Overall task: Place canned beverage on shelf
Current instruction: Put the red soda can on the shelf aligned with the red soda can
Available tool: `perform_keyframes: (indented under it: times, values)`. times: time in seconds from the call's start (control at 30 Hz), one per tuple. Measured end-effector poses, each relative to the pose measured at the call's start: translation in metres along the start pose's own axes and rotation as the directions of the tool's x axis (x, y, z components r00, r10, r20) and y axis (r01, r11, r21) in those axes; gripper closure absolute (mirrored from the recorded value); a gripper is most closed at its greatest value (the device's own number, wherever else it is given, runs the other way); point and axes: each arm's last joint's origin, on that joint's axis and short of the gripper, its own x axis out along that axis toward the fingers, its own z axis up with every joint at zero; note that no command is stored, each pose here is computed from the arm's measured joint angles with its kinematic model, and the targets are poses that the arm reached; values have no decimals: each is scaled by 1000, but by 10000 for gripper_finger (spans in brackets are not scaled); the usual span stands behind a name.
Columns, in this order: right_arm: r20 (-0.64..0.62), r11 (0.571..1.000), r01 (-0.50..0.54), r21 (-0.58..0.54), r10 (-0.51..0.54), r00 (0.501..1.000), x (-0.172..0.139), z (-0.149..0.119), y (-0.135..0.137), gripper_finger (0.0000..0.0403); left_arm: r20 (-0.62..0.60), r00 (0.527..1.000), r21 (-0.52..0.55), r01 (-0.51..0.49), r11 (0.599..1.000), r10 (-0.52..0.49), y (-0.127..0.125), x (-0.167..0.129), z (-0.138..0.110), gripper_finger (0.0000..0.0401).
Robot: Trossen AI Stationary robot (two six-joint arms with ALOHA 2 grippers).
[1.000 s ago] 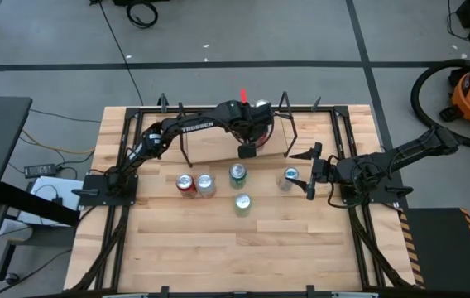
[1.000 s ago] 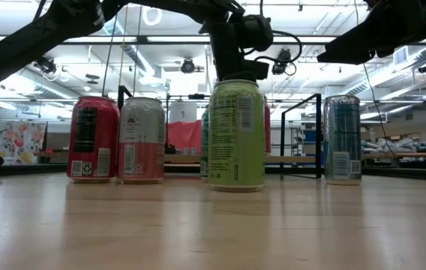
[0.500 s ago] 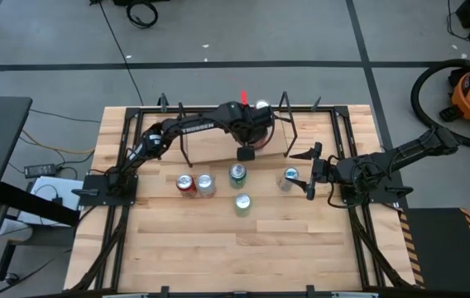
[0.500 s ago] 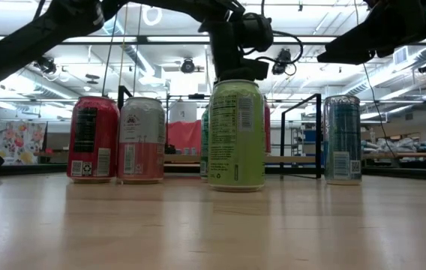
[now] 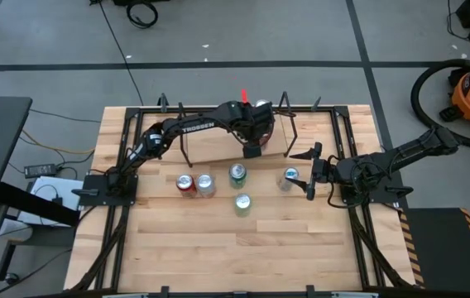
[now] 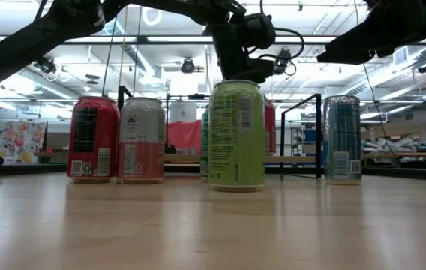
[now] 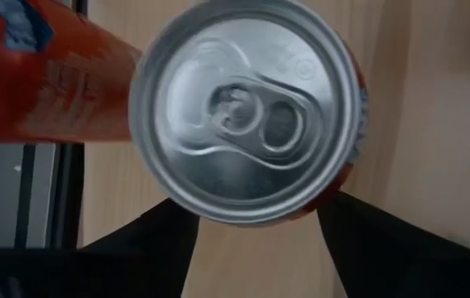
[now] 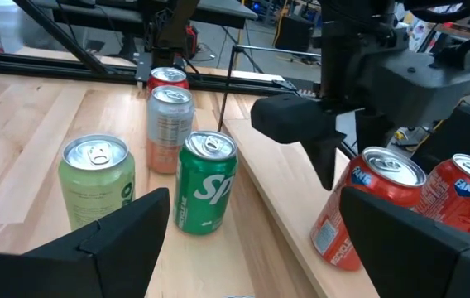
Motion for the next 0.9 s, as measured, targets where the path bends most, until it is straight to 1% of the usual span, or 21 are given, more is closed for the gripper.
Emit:
perform_keyframes:
  times: [0.17,0.3,0.7,0.9]
  values:
    - [0,1000,0,0,0,1000,0,0,0,39,29,1000,-51,-3,999,4,0,0,3,178]
    - [0,1000,0,0,0,1000,0,0,0,39,43,999,-97,0,995,4,-1,0,4,189]
    - [1,1000,0,0,0,1000,0,0,0,39,100,995,-239,13,971,12,-3,-1,10,191]
    - [1,1000,0,1,0,1000,0,0,0,39,130,991,-269,19,963,17,-3,-2,13,191]
